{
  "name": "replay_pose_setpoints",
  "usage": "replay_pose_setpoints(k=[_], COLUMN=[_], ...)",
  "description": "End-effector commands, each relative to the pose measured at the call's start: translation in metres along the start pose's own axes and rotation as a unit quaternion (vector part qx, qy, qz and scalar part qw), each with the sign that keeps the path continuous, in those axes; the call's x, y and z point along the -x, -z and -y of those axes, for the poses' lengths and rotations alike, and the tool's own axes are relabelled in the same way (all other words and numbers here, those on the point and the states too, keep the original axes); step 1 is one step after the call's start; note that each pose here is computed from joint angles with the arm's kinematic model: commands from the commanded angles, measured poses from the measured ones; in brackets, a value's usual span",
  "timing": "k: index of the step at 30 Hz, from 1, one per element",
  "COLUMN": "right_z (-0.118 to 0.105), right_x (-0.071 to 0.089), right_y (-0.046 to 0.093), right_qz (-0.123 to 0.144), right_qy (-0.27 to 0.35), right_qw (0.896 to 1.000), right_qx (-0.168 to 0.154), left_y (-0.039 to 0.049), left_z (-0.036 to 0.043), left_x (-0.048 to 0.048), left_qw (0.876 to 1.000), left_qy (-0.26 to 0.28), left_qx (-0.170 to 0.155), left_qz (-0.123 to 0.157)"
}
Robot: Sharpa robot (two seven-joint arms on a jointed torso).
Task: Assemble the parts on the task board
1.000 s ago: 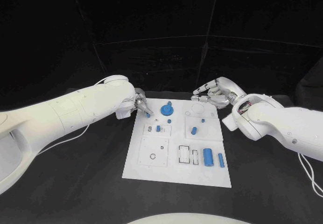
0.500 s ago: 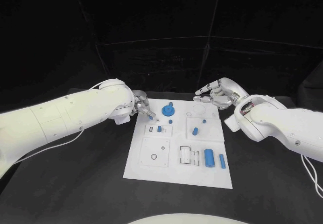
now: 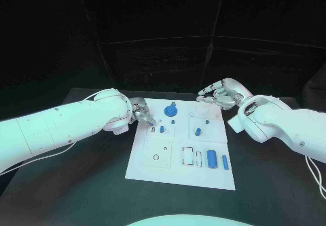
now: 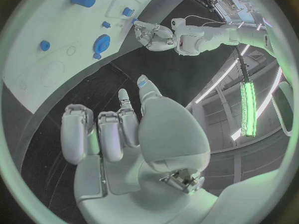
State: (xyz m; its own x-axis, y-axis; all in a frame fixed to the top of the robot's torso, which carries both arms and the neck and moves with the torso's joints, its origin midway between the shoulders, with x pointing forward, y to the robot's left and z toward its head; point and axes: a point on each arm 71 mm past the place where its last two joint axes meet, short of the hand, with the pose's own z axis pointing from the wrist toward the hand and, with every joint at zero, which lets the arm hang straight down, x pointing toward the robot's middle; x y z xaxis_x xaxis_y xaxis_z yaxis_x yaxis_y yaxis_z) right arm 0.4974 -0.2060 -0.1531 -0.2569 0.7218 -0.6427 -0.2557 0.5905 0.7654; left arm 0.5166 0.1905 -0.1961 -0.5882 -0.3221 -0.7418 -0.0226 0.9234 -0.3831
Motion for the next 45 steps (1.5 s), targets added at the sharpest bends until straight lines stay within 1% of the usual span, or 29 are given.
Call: replay_pose_setpoints(k=[1,4,9,19,34,40,45], right_z=[-0.001,-0.001,-0.001,-0.001,-0.001,-0.001,-0.001], right_x=[0.000,0.000,0.000,0.000,0.000,0.000,0.000], right_y=[0.000,0.000,-0.001,0.000,0.000,0.000,0.000], right_qz=[-0.001,-0.001,-0.001,-0.001,-0.001,-0.001,-0.001], right_qy=[-0.001,-0.001,-0.001,-0.001,-0.001,-0.001,-0.001], right_qw=[1.000,1.000,1.000,1.000,1.000,1.000,1.000], right_qx=[0.004,0.004,0.004,0.003,0.004,0.004,0.004], left_y=[0.0010,0.0009,0.0007,0.0005,0.0001,-0.0016,-0.0051], left_z=[0.0008,0.0004,0.0001,-0.0018,-0.0020,-0.0020,-0.0018], left_x=[-0.0022,-0.0075,-0.0124,-0.0173,-0.0206,-0.0202,-0.0192], left_qw=[1.000,1.000,1.000,1.000,0.999,0.999,0.999], left_qy=[0.005,0.006,0.006,-0.006,-0.020,-0.020,-0.019], left_qx=[-0.004,-0.004,-0.003,0.008,0.014,0.016,0.018], left_qz=[0.017,0.014,0.008,-0.014,-0.031,-0.031,-0.030])
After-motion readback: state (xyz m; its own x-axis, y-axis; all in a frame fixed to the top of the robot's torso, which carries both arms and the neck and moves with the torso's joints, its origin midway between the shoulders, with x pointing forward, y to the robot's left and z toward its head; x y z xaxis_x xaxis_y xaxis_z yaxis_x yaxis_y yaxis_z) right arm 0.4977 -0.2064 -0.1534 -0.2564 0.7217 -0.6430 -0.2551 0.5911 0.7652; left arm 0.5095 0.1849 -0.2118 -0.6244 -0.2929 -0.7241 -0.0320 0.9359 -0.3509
